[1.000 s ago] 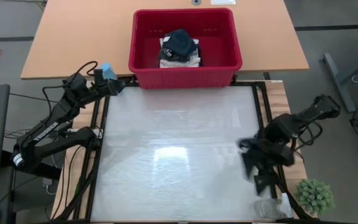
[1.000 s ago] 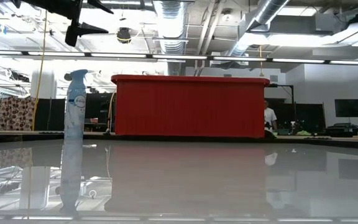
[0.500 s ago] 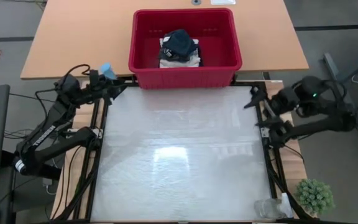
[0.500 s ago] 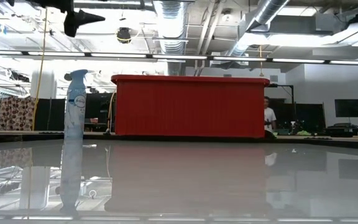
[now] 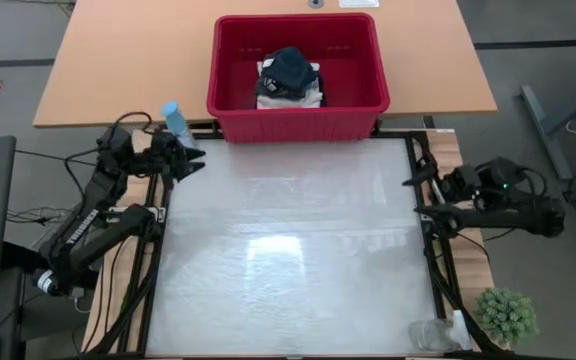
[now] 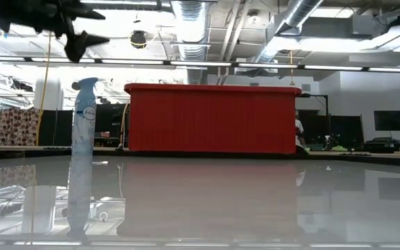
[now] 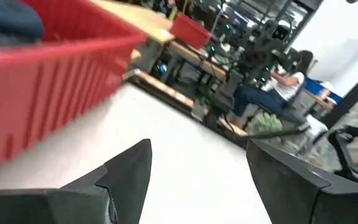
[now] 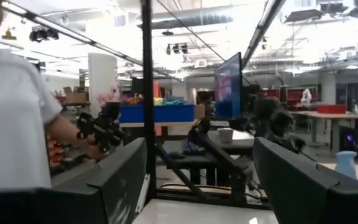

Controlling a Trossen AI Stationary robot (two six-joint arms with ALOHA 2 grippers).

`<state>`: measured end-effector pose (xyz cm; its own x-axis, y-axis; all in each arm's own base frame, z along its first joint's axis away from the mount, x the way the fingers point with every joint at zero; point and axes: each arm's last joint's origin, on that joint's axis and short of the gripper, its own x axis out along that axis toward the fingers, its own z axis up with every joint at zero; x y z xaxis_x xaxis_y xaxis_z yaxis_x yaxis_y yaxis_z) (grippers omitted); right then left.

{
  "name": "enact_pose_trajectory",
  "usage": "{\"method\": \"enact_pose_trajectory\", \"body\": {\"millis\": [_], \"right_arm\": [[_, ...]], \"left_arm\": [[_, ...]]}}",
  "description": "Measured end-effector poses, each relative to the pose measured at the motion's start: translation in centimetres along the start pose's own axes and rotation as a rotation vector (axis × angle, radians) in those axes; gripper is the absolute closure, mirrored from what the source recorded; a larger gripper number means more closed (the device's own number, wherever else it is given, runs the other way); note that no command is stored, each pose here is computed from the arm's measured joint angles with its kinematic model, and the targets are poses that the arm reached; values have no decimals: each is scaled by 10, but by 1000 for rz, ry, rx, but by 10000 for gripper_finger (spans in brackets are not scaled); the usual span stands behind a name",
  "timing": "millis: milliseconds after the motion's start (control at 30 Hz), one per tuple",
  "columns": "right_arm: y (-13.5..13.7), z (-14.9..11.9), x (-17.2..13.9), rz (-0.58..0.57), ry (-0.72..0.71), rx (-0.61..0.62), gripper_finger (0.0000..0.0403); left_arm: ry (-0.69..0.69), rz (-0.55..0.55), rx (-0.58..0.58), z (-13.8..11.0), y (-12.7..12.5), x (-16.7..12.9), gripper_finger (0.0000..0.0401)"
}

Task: Fold laundry
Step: Return to Home Position

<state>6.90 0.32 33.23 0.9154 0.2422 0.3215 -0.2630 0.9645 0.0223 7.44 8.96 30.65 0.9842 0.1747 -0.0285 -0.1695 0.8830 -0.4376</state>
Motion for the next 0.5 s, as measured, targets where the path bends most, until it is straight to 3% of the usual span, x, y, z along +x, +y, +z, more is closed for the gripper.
{"method": "enact_pose_trajectory", "body": {"millis": [233, 500], "right_arm": [[0, -30, -15, -23, 15, -42, 87], [-5, -72, -24, -80, -34, 26, 87]], "left_arm": [[4, -9, -39, -40, 17, -1, 150], [-228, 329, -77, -77, 21, -10, 150]]}}
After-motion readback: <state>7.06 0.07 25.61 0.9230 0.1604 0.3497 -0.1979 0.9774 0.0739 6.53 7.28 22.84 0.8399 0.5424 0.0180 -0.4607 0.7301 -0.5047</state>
